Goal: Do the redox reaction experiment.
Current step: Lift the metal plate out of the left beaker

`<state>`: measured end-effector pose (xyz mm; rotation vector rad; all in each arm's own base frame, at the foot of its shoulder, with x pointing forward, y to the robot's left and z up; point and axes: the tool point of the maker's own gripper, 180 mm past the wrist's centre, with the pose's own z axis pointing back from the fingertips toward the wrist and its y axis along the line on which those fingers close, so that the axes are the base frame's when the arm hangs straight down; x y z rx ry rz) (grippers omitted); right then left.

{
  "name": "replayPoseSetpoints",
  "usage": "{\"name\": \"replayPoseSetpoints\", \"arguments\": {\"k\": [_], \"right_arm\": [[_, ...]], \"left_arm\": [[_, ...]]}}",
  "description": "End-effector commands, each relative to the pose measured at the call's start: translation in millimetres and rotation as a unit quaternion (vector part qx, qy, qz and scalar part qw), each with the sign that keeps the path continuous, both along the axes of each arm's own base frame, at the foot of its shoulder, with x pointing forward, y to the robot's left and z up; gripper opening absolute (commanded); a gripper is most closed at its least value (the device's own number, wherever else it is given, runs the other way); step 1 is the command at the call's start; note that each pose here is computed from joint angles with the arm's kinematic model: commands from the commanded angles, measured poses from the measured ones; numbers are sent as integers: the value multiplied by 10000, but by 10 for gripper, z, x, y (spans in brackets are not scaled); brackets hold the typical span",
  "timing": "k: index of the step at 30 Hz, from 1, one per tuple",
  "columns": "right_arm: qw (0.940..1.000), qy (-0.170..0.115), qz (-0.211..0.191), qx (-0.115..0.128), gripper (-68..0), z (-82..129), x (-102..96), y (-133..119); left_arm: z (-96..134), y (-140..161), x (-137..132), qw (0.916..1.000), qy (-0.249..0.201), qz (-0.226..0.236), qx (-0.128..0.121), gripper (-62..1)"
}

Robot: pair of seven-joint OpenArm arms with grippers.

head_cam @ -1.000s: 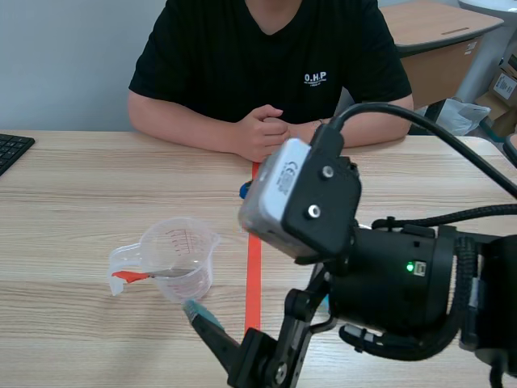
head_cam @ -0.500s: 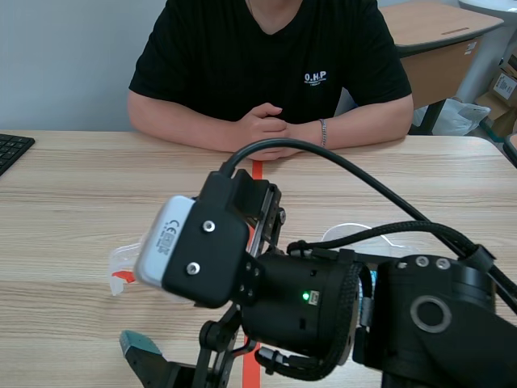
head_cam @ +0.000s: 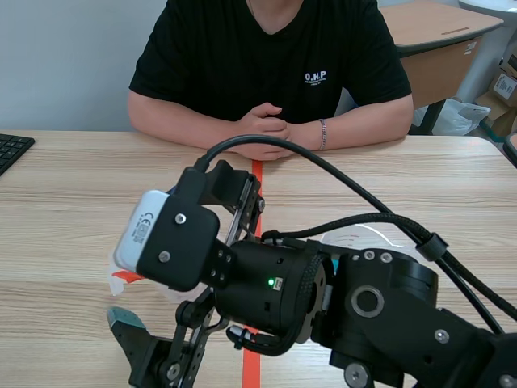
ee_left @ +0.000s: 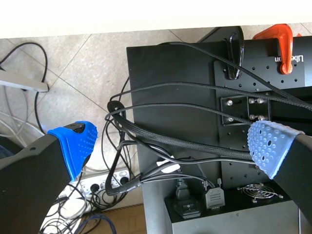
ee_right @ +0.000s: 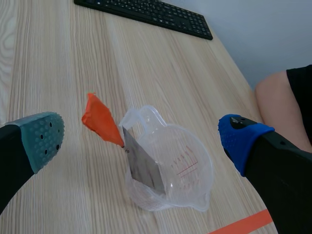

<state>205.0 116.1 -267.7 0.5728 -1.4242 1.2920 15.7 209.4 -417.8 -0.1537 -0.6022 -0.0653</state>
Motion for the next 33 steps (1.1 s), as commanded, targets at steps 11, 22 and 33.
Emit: {"name": "replayPoseSetpoints", "arguments": {"k": [11, 22, 33], "right_arm": [[9988, -304, -233, 292, -144, 193, 129, -8], [9976, -406, -420, 360, -401, 231, 193, -38], [9976, -414, -434, 360, -587, 234, 202, -44]], "left_arm": [[2, -15, 7, 10000, 9, -20, -28, 14], [-16, -15, -21, 9999, 101, -28, -20, 14], [-19, -15, -25, 9999, 114, -30, -18, 14]]}}
